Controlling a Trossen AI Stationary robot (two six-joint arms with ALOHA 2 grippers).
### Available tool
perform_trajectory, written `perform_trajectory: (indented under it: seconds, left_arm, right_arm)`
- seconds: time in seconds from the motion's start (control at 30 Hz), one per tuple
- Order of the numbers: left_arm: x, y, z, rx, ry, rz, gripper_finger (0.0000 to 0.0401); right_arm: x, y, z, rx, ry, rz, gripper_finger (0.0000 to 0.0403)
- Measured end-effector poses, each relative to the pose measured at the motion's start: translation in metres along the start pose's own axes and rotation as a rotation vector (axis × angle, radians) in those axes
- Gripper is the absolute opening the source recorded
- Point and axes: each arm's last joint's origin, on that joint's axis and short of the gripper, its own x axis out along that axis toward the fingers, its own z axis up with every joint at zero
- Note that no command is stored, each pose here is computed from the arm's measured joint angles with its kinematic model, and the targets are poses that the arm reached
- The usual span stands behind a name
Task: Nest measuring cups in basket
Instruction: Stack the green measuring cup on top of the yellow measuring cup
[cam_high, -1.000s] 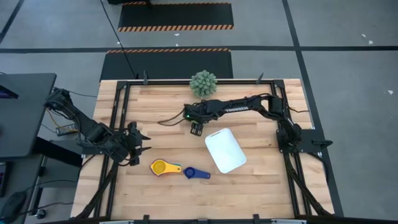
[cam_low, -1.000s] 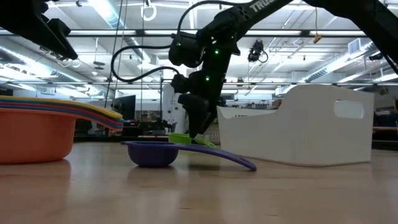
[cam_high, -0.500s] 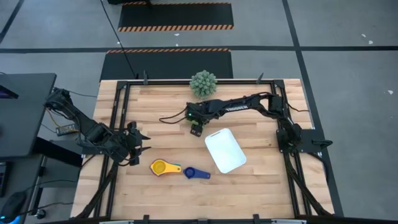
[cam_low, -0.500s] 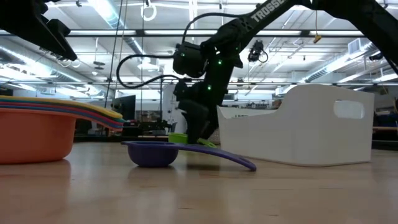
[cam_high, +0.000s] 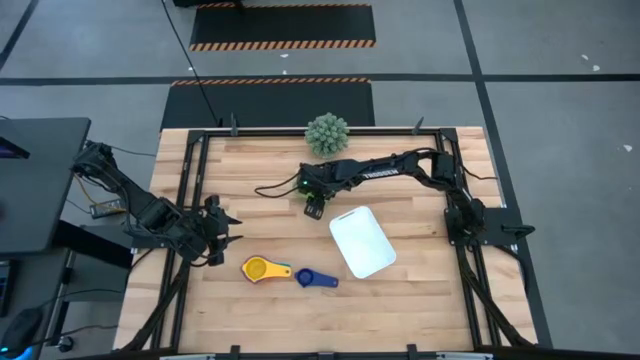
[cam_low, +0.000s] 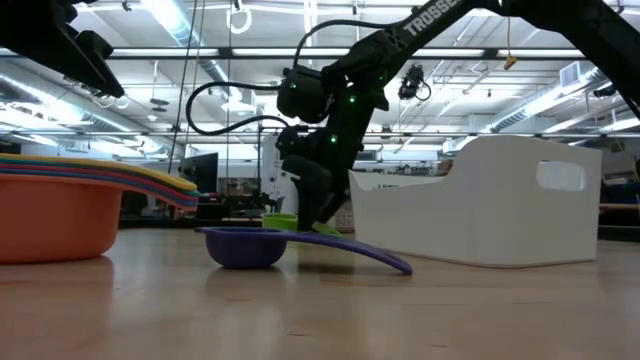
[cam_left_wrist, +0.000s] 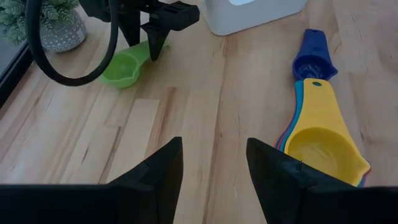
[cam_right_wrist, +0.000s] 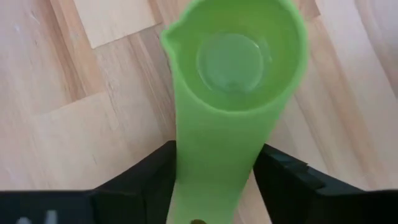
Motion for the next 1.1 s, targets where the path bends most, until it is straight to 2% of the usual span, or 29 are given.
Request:
perform_trajectory:
  seconds: [0.23,0.87,1.1]
  left_arm:
    - [0.000,0.000,0.000,0.000,0.000,0.000,0.0182]
    - [0.000,0.000,0.000,0.003,0.003,0.002,0.0182]
    - [0.000,0.000,0.000,0.001,0.003,0.002,0.0182]
  right_arm:
    - [0.000,0.000,0.000,-0.003,0.000,-0.001,0.0180]
    - [-0.016,0.010,0.002,-0.067,-0.028,0.011,0.0180]
    - [-0.033,0.031,0.006,-0.098,-0.106,0.047,0.0180]
